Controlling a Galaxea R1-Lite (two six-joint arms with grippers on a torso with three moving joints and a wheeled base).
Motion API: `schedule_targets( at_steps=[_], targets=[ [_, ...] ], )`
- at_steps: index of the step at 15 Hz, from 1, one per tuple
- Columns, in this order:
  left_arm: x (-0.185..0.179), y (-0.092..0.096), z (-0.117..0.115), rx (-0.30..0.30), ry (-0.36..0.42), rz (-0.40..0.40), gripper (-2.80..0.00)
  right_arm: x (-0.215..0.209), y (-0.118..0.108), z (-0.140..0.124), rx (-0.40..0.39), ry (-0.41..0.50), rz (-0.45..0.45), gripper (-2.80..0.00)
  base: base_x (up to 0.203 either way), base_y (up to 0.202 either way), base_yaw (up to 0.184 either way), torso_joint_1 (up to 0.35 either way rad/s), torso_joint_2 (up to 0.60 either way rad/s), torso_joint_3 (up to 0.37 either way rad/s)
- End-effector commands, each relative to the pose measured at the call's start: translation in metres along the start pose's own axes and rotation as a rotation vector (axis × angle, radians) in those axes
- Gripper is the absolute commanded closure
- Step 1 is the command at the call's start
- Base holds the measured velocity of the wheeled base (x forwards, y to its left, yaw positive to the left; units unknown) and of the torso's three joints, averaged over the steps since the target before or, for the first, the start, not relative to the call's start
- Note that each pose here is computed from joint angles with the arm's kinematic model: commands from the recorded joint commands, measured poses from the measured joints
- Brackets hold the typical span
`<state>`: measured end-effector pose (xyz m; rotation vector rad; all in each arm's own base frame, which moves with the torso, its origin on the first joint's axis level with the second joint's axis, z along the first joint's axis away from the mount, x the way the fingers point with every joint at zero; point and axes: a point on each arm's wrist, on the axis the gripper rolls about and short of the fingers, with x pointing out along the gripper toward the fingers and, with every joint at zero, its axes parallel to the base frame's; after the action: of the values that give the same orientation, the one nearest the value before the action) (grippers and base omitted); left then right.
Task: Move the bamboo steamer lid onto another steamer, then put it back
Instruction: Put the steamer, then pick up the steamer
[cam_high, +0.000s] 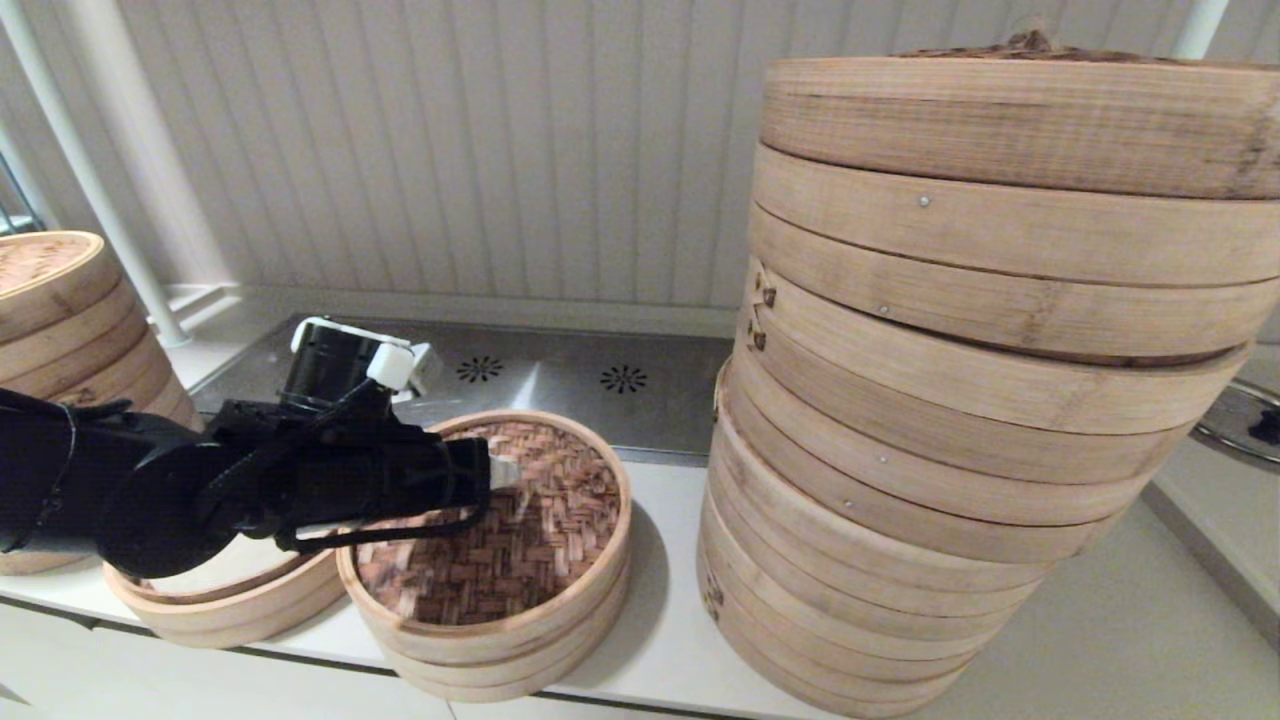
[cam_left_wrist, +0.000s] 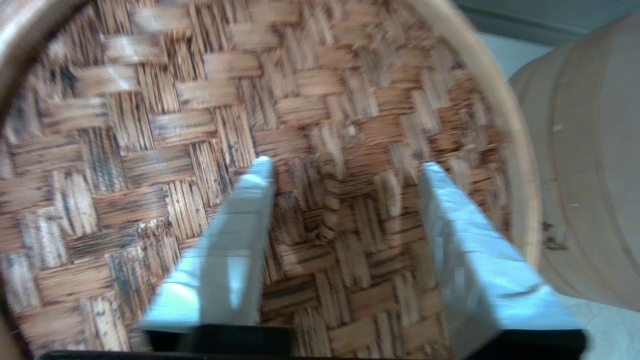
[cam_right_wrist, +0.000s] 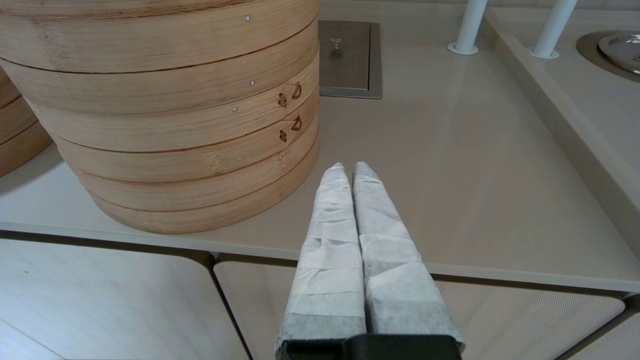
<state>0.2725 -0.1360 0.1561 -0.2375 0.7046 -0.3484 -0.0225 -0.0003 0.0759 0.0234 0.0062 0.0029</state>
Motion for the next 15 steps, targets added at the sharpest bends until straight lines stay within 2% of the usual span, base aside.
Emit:
schedule_targets(
  at_steps=[1, 5, 6, 9, 11, 13, 15],
  targets=[
    [-0.015, -0.004, 0.007, 0.000, -0.047, -0.019, -2.80, 0.000, 0.000, 0.000, 0.001, 0.002, 0.000, 0.00, 0.000, 0.000, 0.000, 0.000, 0.00, 0.000],
    [-0.075, -0.009, 0.021, 0.019, -0.195, -0.007, -2.80, 0.000, 0.000, 0.000, 0.000, 0.002, 0.000, 0.00, 0.000, 0.000, 0.000, 0.000, 0.00, 0.000],
    [-0.093, -0.009, 0.021, 0.028, -0.225, 0.000, 0.00, 0.000, 0.000, 0.000, 0.001, 0.002, 0.000, 0.00, 0.000, 0.000, 0.000, 0.000, 0.00, 0.000],
    [-0.150, -0.007, 0.014, 0.047, -0.290, 0.009, 0.00, 0.000, 0.000, 0.000, 0.001, 0.002, 0.000, 0.00, 0.000, 0.000, 0.000, 0.000, 0.00, 0.000],
    [-0.186, 0.000, -0.001, 0.060, -0.338, 0.042, 0.00, 0.000, 0.000, 0.000, 0.000, 0.002, 0.000, 0.00, 0.000, 0.000, 0.000, 0.000, 0.00, 0.000],
    [-0.214, 0.014, -0.023, 0.065, -0.382, 0.140, 0.00, 0.000, 0.000, 0.000, 0.001, 0.002, 0.000, 0.00, 0.000, 0.000, 0.000, 0.000, 0.00, 0.000],
    [-0.228, 0.033, -0.041, 0.030, -0.400, 0.289, 0.00, 0.000, 0.000, 0.000, 0.001, 0.002, 0.000, 0.00, 0.000, 0.000, 0.000, 0.000, 0.00, 0.000]
  ],
)
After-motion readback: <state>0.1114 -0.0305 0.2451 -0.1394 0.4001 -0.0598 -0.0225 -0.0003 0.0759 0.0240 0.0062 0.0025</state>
